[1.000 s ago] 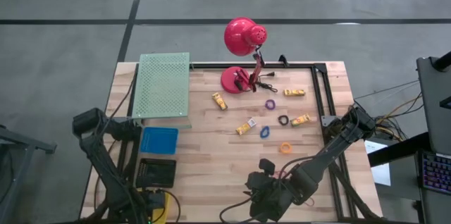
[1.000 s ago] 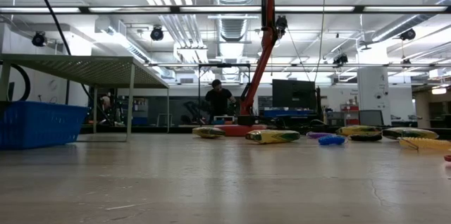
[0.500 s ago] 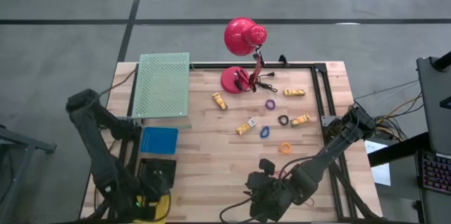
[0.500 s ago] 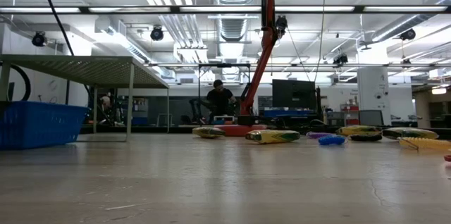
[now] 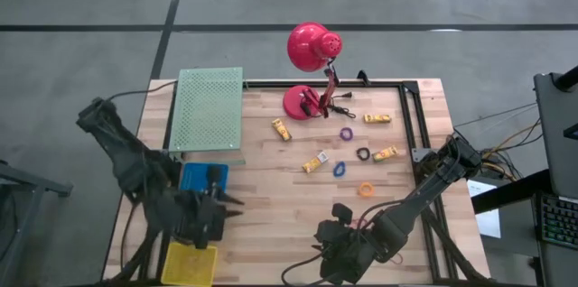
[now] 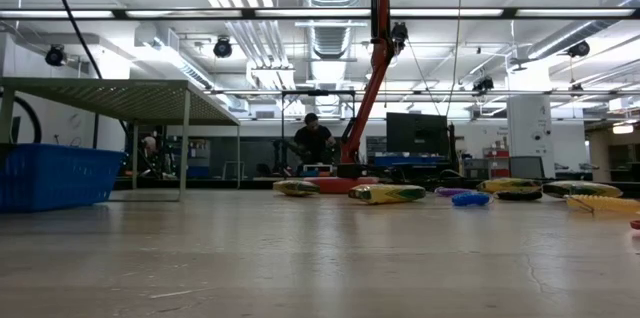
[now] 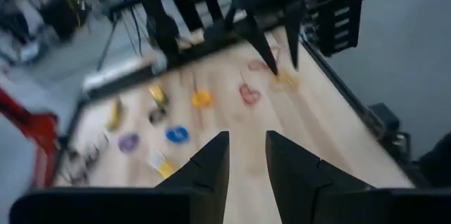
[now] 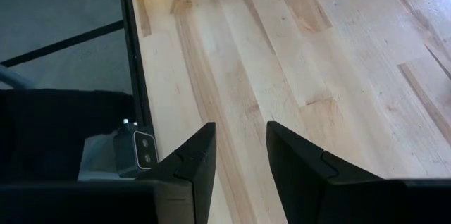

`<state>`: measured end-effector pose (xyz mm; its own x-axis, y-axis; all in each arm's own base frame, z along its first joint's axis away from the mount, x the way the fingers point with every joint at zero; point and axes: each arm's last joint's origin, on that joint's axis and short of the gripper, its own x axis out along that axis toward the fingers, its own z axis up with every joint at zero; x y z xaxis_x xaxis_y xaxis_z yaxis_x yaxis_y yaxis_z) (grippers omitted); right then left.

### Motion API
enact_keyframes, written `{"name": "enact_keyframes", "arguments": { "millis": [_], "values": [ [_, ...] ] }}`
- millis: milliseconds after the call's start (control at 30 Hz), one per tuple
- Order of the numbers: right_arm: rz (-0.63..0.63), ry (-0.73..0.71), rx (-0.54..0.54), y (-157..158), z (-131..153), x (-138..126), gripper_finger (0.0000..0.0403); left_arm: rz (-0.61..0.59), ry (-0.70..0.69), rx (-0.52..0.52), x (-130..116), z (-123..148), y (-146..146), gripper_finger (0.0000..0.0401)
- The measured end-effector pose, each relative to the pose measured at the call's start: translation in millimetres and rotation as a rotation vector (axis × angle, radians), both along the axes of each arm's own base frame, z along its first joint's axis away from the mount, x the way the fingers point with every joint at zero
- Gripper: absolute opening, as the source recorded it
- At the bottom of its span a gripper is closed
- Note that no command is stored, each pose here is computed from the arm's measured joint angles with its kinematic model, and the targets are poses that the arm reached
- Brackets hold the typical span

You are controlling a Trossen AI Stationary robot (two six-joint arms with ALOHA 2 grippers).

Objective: Pick & Place Office Desk Supplies
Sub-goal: Put the yellow rubber band into the yellow bin

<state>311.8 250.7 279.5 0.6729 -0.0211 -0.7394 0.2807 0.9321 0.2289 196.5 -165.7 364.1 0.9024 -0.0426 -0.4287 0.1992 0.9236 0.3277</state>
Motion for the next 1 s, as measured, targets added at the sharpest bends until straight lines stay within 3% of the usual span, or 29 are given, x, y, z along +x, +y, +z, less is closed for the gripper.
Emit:
{"name": "enact_keyframes", "arguments": {
  "millis": [233, 333, 467, 700, 867, 1000],
  "values": [
    [0.0, 0.0, 0.0, 0, 0, 0, 0.0121, -0.125, 0.006, -0.072, 29, 14, 56, 0.0097],
    [0.0, 0.0, 0.0, 0, 0, 0, 0.0121, -0.117, 0.033, -0.113, 29, 17, 83, 0.0097],
    [0.0, 0.0, 0.0, 0, 0, 0, 0.0121, -0.04, 0.026, -0.165, 15, 24, 102, 0.0097],
    [0.005, 0.0, -0.004, 0, 0, 0, 0.0121, -0.133, -0.088, -0.127, -16, 8, 104, 0.0097],
    [0.149, 0.009, -0.133, 0, 0, 0, 0.0121, -0.129, -0.181, -0.113, -34, -6, 111, 0.0097],
    [0.188, 0.008, -0.171, 0, 0, 0, 0.0121, -0.124, -0.195, -0.117, -45, -12, 116, 0.0097]
  ]
}}
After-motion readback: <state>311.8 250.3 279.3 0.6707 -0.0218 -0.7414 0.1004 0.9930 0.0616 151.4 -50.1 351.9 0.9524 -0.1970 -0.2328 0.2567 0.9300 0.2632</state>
